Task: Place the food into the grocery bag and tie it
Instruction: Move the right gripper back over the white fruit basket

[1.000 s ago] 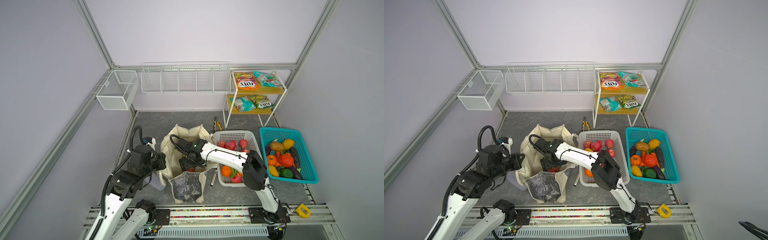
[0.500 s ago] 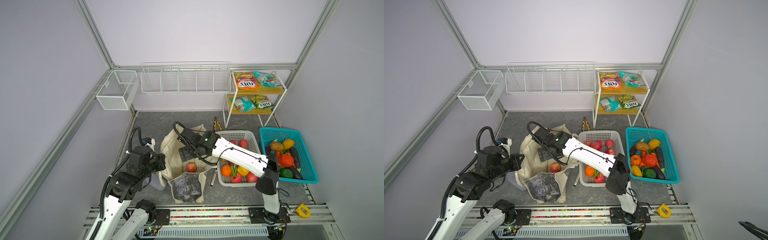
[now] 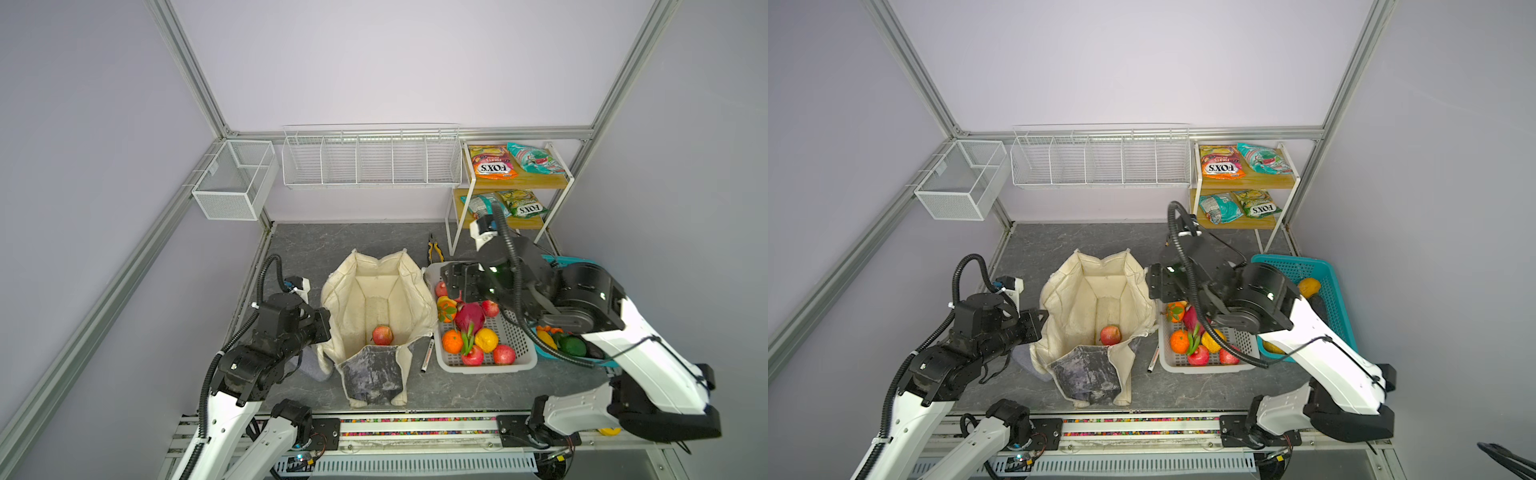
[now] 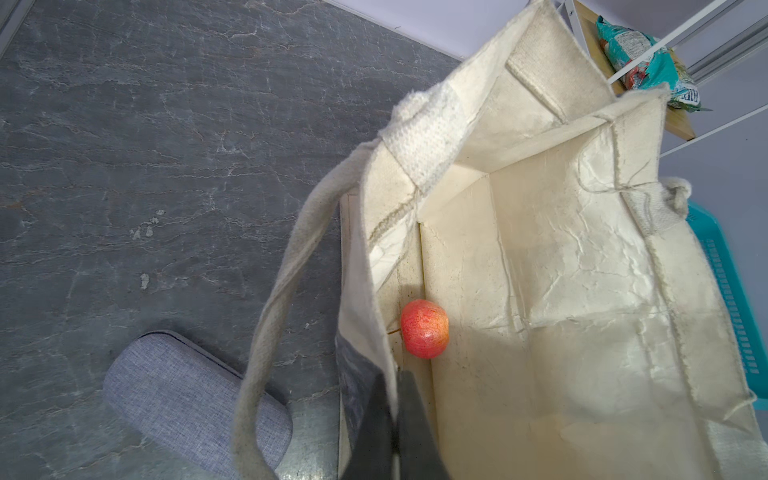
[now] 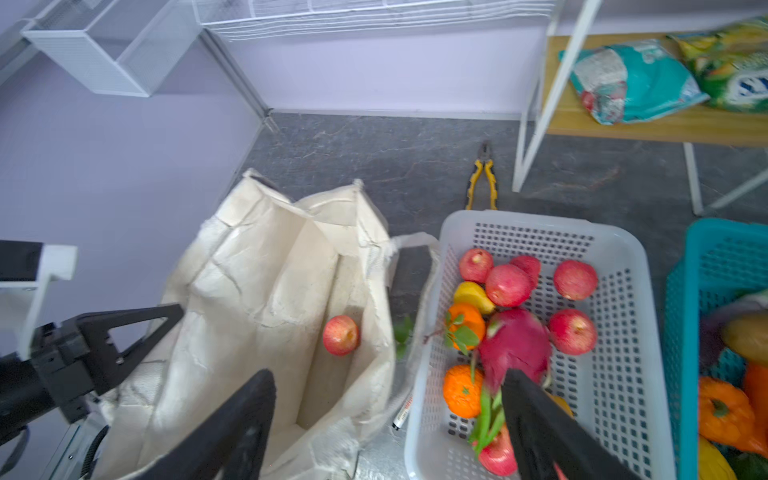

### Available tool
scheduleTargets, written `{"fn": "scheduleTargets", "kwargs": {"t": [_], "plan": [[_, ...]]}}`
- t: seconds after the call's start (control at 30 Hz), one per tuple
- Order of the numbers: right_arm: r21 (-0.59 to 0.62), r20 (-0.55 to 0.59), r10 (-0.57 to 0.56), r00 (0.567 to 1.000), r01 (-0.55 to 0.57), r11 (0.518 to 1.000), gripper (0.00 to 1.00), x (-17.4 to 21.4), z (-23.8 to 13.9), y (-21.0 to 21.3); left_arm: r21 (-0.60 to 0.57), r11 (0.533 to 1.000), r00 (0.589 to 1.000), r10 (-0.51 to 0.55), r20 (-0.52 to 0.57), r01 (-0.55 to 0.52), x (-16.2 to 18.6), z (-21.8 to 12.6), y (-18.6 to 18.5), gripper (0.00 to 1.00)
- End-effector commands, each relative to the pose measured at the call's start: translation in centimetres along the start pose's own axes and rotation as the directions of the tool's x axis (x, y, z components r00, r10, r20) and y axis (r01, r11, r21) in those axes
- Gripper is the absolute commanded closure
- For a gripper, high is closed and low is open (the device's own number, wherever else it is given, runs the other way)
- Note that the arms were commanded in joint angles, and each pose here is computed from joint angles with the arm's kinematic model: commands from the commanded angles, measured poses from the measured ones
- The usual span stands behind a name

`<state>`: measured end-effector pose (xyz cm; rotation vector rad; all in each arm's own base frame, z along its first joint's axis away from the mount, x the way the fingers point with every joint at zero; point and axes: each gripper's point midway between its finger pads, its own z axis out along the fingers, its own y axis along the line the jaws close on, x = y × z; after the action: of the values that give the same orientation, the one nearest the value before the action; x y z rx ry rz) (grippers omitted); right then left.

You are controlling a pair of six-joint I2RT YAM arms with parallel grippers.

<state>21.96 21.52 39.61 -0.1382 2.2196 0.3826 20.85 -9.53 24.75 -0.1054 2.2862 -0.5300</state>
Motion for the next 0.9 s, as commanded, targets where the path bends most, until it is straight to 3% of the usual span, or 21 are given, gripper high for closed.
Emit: {"fn": "scheduleTargets", "kwargs": {"t": [0.0, 0.33, 0.87], "plan": [[0.146, -0.079, 0.065, 0.995, -0.053, 0.988, 0.12, 3.9, 2.1, -4.8, -0.024, 1.0, 0.999, 0.002, -0.032, -0.003, 1.3, 0.0, 0.8, 1.0], [0.265, -0.276, 0.251, 0.928, -0.178, 0.948, 0.11, 14.1, 6.9, -12.4, -0.021, 1.0, 1.0, 0.0, -0.017, 0.0, 1.0, -0.7, 0.7, 1.0], [0.34, -0.376, 0.41, 0.831, -0.288, 0.895, 0.03, 20.2, 11.1, -15.8, 0.026, 0.999, 1.0, -0.02, -0.018, 0.02, 0.9, -0.5, -0.2, 1.0]]}}
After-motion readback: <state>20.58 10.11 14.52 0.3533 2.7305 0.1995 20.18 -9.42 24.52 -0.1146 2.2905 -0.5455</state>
